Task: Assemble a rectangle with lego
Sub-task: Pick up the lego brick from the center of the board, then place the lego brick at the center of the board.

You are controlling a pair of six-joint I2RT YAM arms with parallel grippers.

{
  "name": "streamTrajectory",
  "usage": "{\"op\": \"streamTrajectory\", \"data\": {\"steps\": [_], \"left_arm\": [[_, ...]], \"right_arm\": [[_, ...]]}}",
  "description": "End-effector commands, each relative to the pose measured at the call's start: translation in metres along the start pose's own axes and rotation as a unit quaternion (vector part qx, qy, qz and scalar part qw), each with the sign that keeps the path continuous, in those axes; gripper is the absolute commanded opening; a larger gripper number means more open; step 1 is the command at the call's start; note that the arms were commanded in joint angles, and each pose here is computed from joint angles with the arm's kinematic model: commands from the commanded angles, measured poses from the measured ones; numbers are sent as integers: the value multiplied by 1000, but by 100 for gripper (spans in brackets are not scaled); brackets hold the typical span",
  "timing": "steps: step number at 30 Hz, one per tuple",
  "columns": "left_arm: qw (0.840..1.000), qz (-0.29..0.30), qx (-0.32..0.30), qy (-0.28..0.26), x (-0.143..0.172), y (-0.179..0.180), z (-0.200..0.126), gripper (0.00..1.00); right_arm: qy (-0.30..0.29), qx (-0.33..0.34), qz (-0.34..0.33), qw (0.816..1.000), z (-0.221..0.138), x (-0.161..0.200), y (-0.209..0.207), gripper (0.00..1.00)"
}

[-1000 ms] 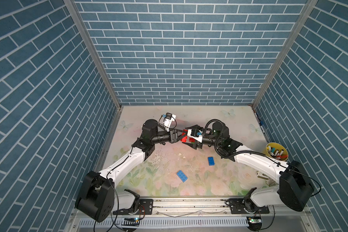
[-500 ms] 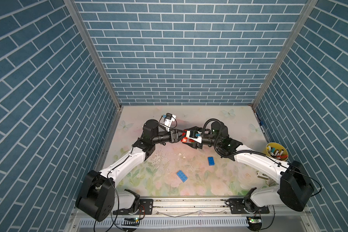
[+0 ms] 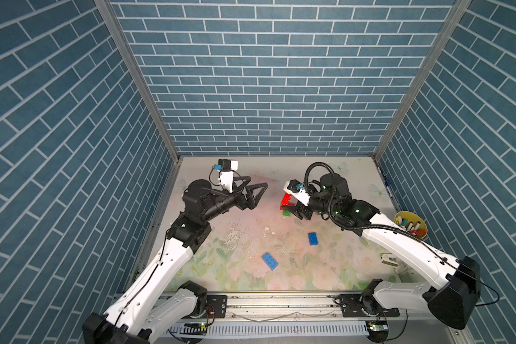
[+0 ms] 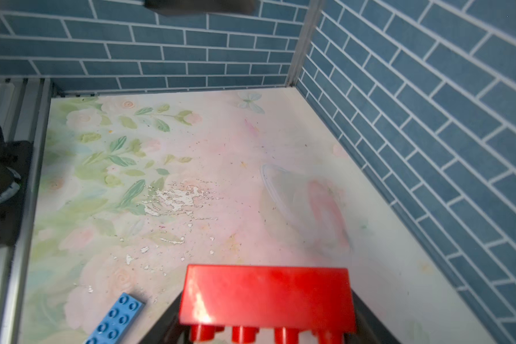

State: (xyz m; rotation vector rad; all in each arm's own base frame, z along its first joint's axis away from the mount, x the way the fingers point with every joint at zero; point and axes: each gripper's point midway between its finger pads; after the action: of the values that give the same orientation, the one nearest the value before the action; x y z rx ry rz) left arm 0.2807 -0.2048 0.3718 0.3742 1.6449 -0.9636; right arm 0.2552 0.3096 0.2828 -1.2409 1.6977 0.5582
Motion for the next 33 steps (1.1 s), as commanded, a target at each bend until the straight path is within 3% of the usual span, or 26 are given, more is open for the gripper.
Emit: {"op": "streamTrajectory", "data": {"steps": [1,5,9,12,15,23,33], "left_arm": [[993,45,-108,4,10,38,-13,100],[981,96,-165,-11,22,58,-33,100],[972,155,-179,-15,39,62,-44,100],[965,188,-183,-13,53,61,-47,100],[957,212,-196,6,68,67,-48,100],[954,209,-215,23,80,78,-45,100],[956,201,-212,26,84,78,-44,100]], "right_arm": [[123,34,159,979,-31,29,-1,40],[223,43,263,938,-46,68,13,40],[319,41,365,874,-55,109,37,39],[392,48,411,822,-59,138,52,37],[443,70,427,785,-59,155,54,36],[513,72,421,744,-8,172,64,37],[558,104,386,727,32,211,73,40]]}}
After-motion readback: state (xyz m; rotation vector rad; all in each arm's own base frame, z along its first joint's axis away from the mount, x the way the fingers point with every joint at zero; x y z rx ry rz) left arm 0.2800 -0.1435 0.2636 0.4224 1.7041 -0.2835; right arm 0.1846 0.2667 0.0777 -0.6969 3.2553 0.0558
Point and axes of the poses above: each gripper's point midway between its finger pads, its own z axis out along the fingers, its own y axis along the line the jaws close on, x = y × z, and after that the axes turned 2 degrees about z, right-handed
